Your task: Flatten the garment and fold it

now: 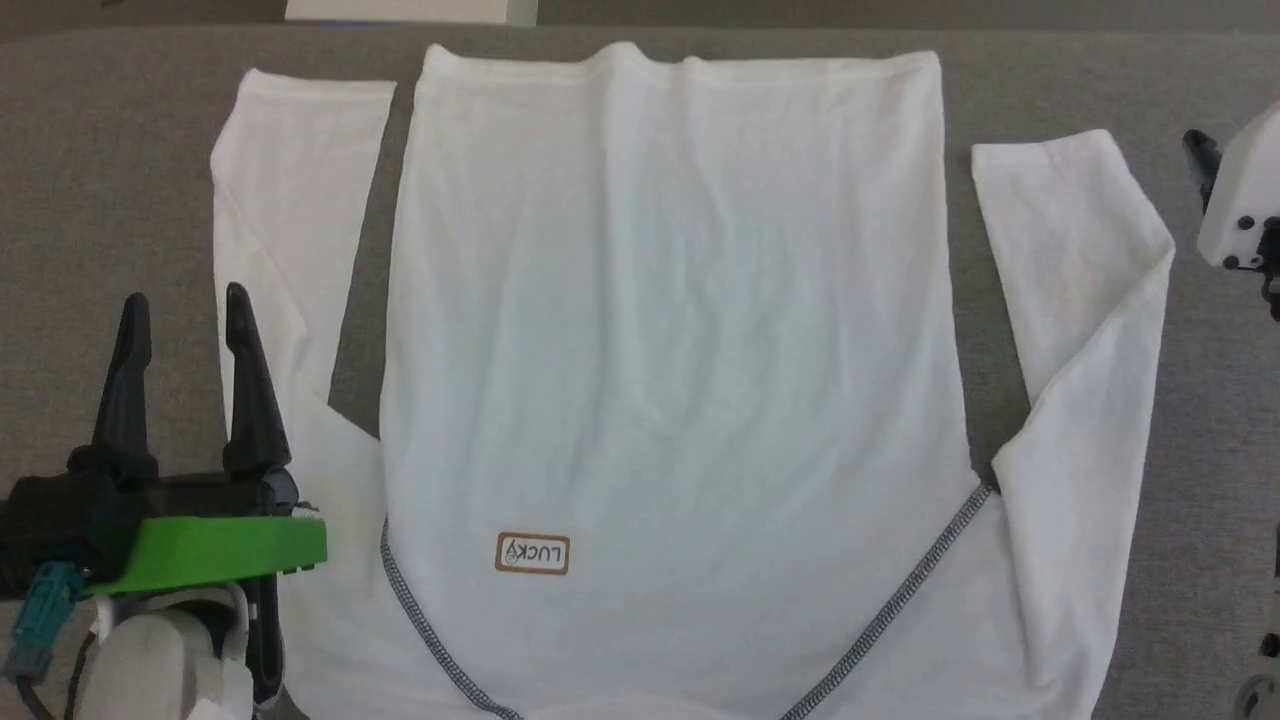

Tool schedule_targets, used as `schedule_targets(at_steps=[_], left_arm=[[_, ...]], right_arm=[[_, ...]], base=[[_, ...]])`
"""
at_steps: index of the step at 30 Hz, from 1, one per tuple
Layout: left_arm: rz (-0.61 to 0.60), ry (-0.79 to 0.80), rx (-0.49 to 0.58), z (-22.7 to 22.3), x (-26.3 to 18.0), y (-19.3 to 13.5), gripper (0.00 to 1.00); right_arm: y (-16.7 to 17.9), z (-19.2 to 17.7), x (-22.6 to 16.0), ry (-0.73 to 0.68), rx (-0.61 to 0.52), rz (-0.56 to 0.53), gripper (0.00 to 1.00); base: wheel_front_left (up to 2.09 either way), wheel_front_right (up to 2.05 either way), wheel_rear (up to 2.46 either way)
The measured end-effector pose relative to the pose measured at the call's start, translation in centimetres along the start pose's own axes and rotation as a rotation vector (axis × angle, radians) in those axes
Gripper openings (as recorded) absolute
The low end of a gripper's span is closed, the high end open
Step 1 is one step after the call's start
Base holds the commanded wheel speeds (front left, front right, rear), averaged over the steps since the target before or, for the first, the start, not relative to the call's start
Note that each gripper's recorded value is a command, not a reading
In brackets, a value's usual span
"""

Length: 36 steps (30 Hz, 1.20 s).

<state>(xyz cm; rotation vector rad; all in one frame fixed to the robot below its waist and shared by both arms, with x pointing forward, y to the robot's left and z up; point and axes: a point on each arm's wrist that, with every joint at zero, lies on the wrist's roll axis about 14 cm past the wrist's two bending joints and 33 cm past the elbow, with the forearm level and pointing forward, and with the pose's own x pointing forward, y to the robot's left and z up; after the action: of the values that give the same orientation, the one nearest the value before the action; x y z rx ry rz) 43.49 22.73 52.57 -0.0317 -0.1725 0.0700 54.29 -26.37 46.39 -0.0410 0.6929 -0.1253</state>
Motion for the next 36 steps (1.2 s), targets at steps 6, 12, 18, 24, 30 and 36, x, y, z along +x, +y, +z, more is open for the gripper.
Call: schedule_targets(at_steps=[6,12,18,24,30,36], left_arm=[[0.050,0.034,0.010,-2.1,0.7,1.3,1.00],[0.084,0.074,0.042,-3.6,0.2,2.6,1.00],[0.109,0.078,0.048,-3.5,-0.3,3.6,1.00],[0.118,0.018,0.029,-1.2,-0.4,3.4,1.00],[0.139,-0.022,0.028,1.1,-2.2,3.9,1.00],[0.166,-0.045,0.021,2.9,-4.7,4.4,1.00]], right_arm=[[2.0,-5.0,4.5,0.214,-0.108,0.001,1.00],[3.1,-7.1,6.6,0.316,-0.130,0.009,1.00],[3.1,-6.4,6.3,0.307,-0.056,0.032,0.00],[-0.9,-4.3,3.6,0.140,0.111,-0.008,0.00],[-8.5,-5.6,-2.0,0.091,0.186,-0.155,0.00],[-13.4,-7.2,-8.0,0.063,0.255,-0.254,0.00]], base=[[0.00,0.00,0.00],[0.00,0.00,0.00],[0.00,0.00,0.00],[0.00,0.00,0.00],[0.00,0.00,0.00],[0.00,0.00,0.00]])
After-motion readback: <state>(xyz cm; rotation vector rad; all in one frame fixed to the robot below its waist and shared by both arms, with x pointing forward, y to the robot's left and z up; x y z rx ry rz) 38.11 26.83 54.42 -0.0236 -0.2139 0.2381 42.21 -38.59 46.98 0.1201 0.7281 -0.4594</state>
